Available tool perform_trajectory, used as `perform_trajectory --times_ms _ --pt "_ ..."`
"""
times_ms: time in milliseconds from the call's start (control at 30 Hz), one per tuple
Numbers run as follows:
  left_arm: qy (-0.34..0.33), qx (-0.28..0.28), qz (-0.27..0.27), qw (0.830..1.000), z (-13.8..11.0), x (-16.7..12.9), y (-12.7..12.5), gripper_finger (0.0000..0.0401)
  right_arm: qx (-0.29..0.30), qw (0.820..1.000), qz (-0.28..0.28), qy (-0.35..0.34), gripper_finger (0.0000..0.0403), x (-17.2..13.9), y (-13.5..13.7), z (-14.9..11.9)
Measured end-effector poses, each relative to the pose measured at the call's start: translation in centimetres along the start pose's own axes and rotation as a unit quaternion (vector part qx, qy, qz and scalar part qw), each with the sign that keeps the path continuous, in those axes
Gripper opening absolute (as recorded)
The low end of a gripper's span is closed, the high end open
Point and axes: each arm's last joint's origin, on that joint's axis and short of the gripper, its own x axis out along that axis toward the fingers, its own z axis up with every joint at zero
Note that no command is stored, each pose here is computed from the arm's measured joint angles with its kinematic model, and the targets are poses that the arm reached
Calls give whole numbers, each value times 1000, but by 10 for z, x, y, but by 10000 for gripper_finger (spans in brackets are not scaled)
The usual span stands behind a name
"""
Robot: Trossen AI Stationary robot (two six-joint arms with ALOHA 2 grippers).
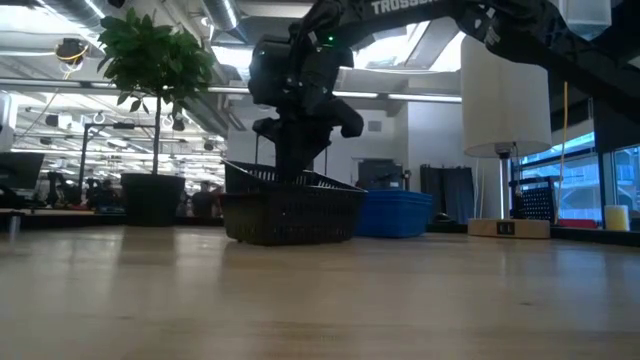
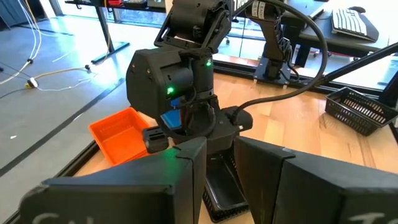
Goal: Stack baskets by color
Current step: Stack the bottom left black bin on the top black bin
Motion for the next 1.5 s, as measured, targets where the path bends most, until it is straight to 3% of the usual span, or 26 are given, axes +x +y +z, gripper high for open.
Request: perform_trajectory --times_ms 167,500,1200,1500 --pt "0 0 -1 1000 0 0 0 76 -3 1000 2 -1 14 0 1 1" --pt "0 0 -1 1000 0 0 0 76 -4 1000 16 -20 6 -6 3 5" --pt "1 1 -1 1000 0 0 0 76 0 998 43 -54 6 -19 6 3" --pt "1 1 -1 1000 0 0 0 76 -22 997 33 -60 75 -11 5 7"
